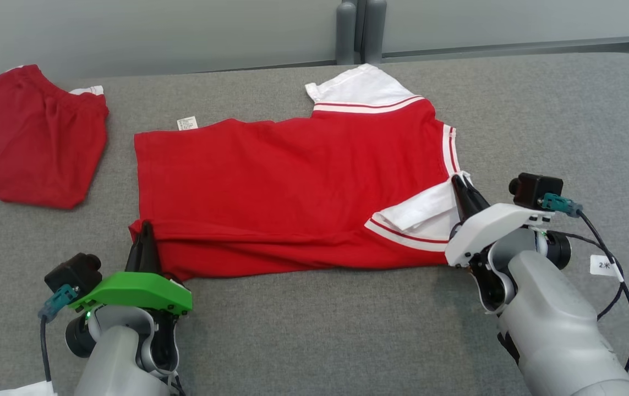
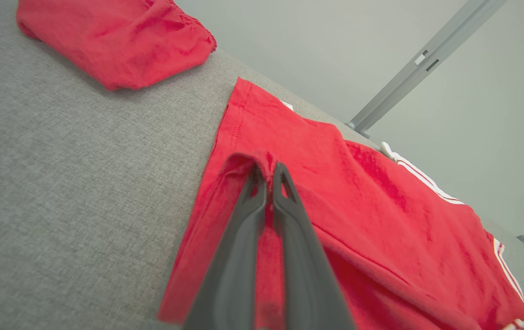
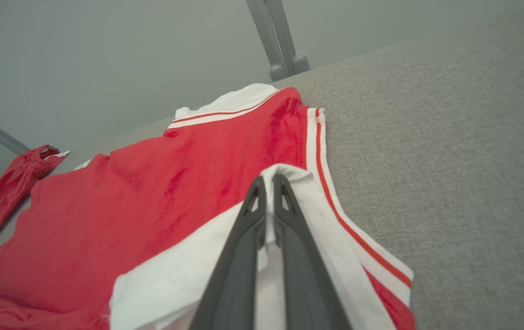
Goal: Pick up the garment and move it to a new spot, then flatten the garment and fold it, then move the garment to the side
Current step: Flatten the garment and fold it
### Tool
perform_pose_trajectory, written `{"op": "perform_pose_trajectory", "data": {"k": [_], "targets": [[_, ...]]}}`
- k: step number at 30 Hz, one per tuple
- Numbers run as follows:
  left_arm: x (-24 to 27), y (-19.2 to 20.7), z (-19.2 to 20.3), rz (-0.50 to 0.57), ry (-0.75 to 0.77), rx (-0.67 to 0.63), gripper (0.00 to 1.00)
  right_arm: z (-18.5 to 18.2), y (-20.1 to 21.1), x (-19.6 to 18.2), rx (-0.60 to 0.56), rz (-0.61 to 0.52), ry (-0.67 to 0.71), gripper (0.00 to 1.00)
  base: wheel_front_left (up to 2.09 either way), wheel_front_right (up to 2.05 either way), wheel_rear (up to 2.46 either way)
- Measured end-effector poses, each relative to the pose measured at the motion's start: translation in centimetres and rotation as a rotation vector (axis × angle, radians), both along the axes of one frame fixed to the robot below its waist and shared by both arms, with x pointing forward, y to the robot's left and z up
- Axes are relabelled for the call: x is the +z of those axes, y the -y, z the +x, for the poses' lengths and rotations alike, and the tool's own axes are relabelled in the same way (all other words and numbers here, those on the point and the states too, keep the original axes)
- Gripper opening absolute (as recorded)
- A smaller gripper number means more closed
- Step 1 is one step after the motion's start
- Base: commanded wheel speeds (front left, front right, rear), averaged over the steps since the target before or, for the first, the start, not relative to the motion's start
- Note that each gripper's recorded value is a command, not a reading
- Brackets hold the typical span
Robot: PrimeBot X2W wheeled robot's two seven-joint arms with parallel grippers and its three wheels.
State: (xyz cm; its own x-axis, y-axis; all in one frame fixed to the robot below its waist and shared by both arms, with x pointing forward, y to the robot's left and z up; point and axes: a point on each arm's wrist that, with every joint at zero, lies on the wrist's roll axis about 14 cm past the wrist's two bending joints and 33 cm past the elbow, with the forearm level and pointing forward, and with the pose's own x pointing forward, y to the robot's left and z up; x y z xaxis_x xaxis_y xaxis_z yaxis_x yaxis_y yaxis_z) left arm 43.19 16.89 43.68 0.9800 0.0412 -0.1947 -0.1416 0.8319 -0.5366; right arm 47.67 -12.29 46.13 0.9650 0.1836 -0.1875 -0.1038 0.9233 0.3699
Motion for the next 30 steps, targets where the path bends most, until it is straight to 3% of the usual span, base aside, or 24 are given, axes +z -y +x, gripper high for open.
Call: {"op": "perform_pose_trajectory", "data": {"k": [18, 19, 20, 21, 22, 23, 25, 30], "targets": [[-0.9, 0.6, 1.9, 0.05, -0.024, -0.04, 0.0, 2.7, -0.9, -2.3, 0.006, 0.0, -0.087, 0.0, 0.0, 0.0, 0.0], [-1.0, 0.7, 2.0, 0.055, -0.025, -0.044, 0.12, 2.8, -0.9, -2.4, 0.005, -0.002, -0.092, 0.0, 0.0, 0.0, 0.0], [-1.0, 0.7, 2.1, 0.059, -0.024, -0.046, 0.36, 2.9, -0.9, -2.4, 0.004, -0.002, -0.094, 0.0, 0.0, 0.0, 0.0], [-1.0, 0.7, 2.1, 0.062, -0.022, -0.048, 0.74, 3.0, -0.9, -2.5, 0.004, -0.003, -0.094, 0.02, 0.0, 0.0, 0.0], [-0.9, 0.7, 2.2, 0.062, -0.019, -0.049, 1.0, 3.1, -1.0, -2.5, 0.006, -0.005, -0.096, 0.22, 0.0, 0.0, 0.0], [-0.8, 0.8, 2.2, 0.069, -0.015, -0.054, 1.0, 3.2, -1.0, -2.5, 0.008, -0.005, -0.097, 0.38, 0.0, 0.0, 0.0], [-0.6, 1.1, 2.2, 0.08, -0.005, -0.073, 1.0, 3.3, -1.3, -2.7, 0.014, -0.009, -0.102, 1.0, 0.0, 0.0, 0.0], [0.3, 1.4, 2.4, 0.115, 0.032, -0.096, 1.0, 3.9, -1.6, -2.7, 0.019, -0.01, -0.107, 1.0, 0.0, 0.0, 0.0]]}}
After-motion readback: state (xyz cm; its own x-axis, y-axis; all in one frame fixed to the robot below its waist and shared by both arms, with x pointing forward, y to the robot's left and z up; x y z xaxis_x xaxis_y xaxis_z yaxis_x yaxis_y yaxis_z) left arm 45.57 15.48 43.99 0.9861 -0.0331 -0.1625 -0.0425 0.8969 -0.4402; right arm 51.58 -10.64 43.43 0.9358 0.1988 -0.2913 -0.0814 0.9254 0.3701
